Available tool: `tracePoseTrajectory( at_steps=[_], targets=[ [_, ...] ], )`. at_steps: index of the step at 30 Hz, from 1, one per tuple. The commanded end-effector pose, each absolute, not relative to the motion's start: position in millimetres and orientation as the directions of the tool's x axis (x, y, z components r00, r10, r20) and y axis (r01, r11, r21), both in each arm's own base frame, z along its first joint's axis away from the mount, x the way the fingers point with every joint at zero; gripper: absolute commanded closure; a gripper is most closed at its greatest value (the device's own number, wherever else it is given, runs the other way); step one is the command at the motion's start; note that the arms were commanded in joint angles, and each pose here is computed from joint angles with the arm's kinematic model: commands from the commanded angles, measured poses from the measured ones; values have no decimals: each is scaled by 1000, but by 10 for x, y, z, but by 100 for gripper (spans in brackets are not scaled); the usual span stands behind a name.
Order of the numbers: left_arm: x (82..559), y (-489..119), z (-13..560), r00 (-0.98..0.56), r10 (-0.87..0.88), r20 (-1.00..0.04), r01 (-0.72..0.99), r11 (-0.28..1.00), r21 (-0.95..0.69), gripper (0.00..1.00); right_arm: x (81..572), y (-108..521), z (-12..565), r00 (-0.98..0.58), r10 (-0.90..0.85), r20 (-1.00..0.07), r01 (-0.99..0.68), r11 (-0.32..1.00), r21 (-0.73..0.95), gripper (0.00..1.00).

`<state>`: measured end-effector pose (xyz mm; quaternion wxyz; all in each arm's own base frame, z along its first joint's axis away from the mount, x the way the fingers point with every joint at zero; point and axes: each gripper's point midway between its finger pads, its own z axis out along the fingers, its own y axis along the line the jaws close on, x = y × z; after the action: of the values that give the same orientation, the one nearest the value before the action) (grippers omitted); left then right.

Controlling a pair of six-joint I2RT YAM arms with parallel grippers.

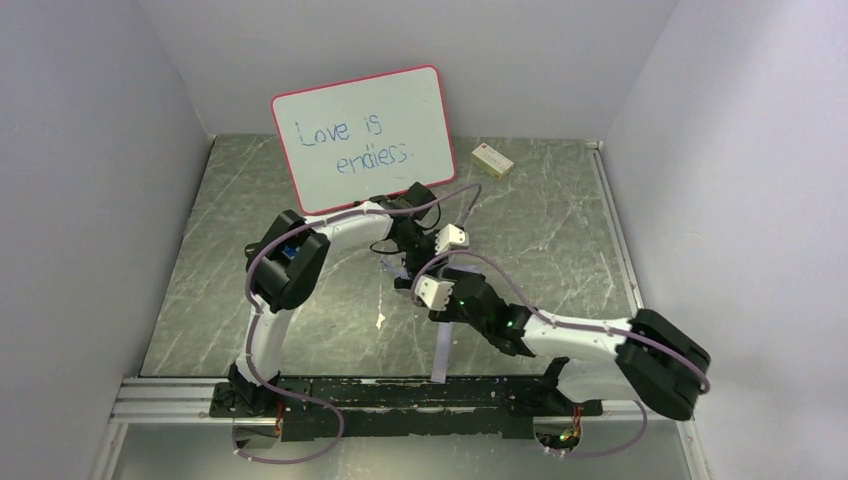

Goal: Put away the umbrella

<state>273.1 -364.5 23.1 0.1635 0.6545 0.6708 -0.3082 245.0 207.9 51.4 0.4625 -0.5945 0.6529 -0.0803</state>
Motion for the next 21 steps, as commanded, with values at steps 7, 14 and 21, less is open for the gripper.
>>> tracePoseTrajectory(
  at_steps=[7, 14, 21],
  targets=[
    [2774, -3383, -203, -55, 870, -490, 992, -6, -123, 85, 2230, 2087, 1541, 197, -496, -846, -626, 600, -498, 28],
    [2734, -3447, -179, -6, 871, -492, 1000, -10, -29, 85, 2339, 1185, 2338, 165, 25, -986, -198, 980, -8, 29],
    [2539, -3441, -231, 68, 882, -466, 995, -29, 91, 84, 2260, 533, 2322, 142, 335, -931, 122, 928, 353, 35]
  ],
)
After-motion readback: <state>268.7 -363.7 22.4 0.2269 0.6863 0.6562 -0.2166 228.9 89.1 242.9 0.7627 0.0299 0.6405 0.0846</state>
